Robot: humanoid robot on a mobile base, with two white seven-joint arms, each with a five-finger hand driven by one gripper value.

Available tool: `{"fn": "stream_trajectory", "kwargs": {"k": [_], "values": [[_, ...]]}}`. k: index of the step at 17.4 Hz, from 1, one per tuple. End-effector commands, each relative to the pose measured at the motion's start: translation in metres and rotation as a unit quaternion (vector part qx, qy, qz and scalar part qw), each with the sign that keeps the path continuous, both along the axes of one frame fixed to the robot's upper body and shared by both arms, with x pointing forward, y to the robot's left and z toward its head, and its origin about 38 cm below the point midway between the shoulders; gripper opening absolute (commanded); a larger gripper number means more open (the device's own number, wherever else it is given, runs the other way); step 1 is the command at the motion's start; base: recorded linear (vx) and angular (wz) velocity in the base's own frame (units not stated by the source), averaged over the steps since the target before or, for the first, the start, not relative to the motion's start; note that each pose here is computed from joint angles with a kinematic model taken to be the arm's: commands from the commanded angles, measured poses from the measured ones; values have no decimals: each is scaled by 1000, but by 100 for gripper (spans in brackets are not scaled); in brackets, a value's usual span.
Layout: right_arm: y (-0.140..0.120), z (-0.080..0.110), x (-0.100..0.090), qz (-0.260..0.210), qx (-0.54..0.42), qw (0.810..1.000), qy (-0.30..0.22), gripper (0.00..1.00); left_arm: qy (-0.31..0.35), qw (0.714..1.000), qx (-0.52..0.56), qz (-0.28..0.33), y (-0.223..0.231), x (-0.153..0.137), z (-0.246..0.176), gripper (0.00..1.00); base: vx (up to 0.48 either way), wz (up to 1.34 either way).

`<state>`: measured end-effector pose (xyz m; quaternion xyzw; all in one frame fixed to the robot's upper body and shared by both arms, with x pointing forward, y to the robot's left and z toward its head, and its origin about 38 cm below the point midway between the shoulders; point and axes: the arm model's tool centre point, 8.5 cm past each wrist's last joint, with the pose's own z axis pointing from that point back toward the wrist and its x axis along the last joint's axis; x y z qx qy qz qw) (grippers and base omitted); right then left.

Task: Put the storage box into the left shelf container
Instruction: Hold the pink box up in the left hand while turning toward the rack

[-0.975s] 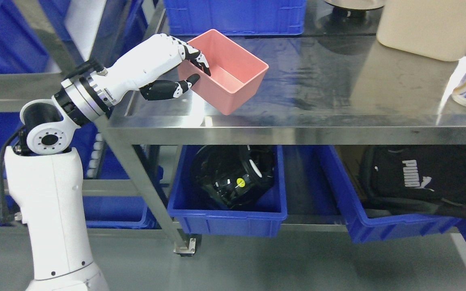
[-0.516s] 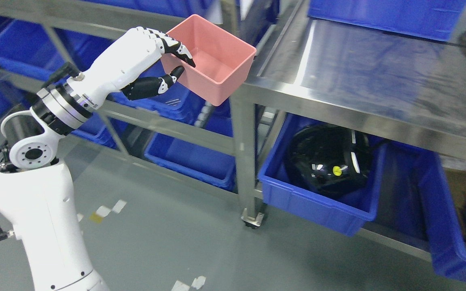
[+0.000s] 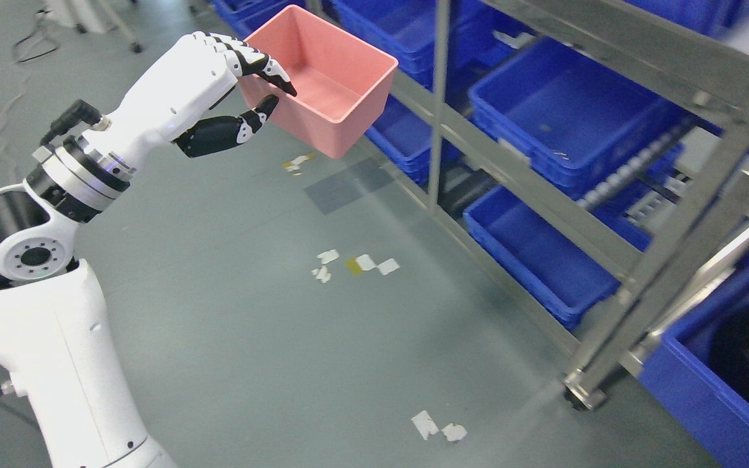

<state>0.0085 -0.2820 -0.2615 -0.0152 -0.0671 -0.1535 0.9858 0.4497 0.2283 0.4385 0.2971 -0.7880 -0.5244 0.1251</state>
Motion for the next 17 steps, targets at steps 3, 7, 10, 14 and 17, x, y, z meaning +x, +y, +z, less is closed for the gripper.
{"fn": "stream_trajectory", "kwargs": {"k": [3, 7, 10, 14, 17], "values": [[16, 5, 8, 28, 153, 987, -50, 100, -17, 1000, -10, 17, 15, -9, 6, 0, 63, 1019], [16, 5, 8, 28, 153, 987, -50, 100, -17, 999, -25, 30, 28, -9, 5, 1, 131, 800], [16, 5, 8, 28, 153, 987, -50, 100, -15, 999, -33, 36, 35, -9, 3, 1, 160, 628], [16, 5, 8, 28, 153, 987, -50, 100, -10, 999, -34, 37, 35, -9, -1, 1, 209, 503], [16, 5, 8, 28, 153, 987, -50, 100, -10, 999, -34, 37, 35, -9, -1, 1, 236, 383]]}}
